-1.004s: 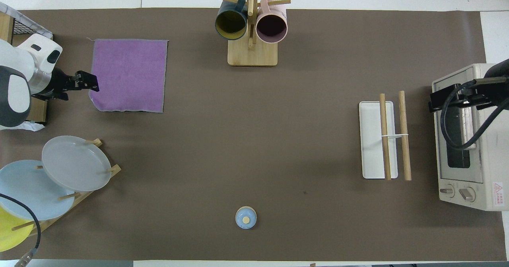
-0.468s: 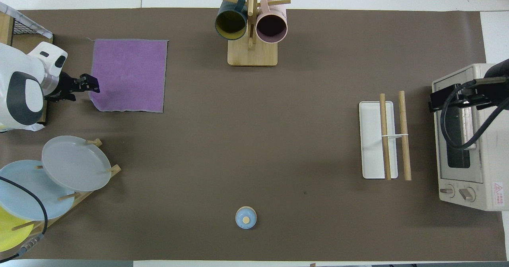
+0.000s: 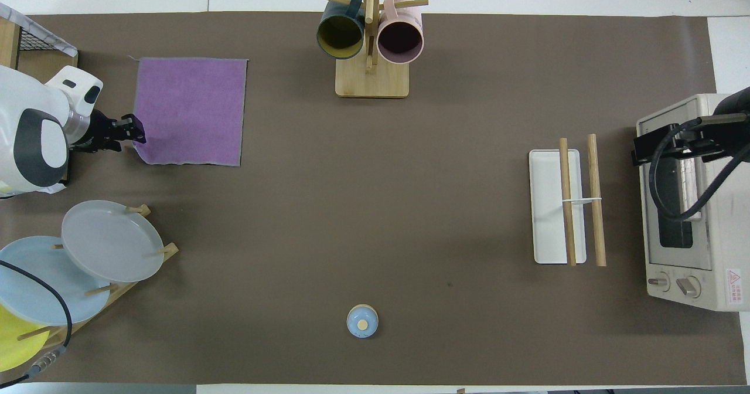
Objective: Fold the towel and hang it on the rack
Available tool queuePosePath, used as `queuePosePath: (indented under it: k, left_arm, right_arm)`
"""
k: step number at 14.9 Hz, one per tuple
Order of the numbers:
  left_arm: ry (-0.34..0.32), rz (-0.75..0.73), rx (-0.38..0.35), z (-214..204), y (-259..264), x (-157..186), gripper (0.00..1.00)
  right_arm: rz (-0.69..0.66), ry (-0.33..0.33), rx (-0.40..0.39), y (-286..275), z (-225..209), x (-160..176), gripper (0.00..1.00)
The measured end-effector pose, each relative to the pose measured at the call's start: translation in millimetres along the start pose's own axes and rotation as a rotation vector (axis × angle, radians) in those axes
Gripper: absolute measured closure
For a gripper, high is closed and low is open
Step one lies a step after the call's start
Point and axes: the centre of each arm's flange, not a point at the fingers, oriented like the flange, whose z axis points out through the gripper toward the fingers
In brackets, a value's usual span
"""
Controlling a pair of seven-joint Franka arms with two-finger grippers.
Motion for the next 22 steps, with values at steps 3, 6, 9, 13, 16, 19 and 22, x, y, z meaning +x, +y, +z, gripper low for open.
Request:
queuePosePath:
  k: [3,6,9,13,16,19,22]
  left_arm:
    - [-0.010,0.000,0.001,1.8,-0.1,-1.6,0.67]
    - [-0.022,0.000,0.003,2.9,-0.1,-3.0,0.81]
    - [-0.023,0.002,0.002,2.5,1.1,-3.4,0.98]
    - [-0.017,0.007,0.001,-1.3,2.9,-3.6,0.98]
    - [0.007,0.072,-0.003,-16.2,5.3,-2.7,0.98]
    - [0.055,0.171,-0.008,-47.0,16.4,-4.8,0.98]
    - [0.077,0.271,-0.013,-68.8,66.7,-20.1,0.98]
  right_arm:
    - [0.000,0.000,0.000,0.0,0.0,0.0,0.00]
    - [0.000,0.000,0.000,0.0,0.0,-0.1,0.00]
    - [0.000,0.000,0.000,0.0,0.0,-0.1,0.00]
    - [0.000,-0.001,0.000,0.0,0.1,-0.1,0.00]
    - [0.000,-0.002,0.000,0.0,0.1,-0.2,0.00]
    - [0.000,-0.002,0.000,0.0,0.0,-0.4,0.00]
    - [0.000,-0.003,0.000,0.0,0.2,-0.4,0.00]
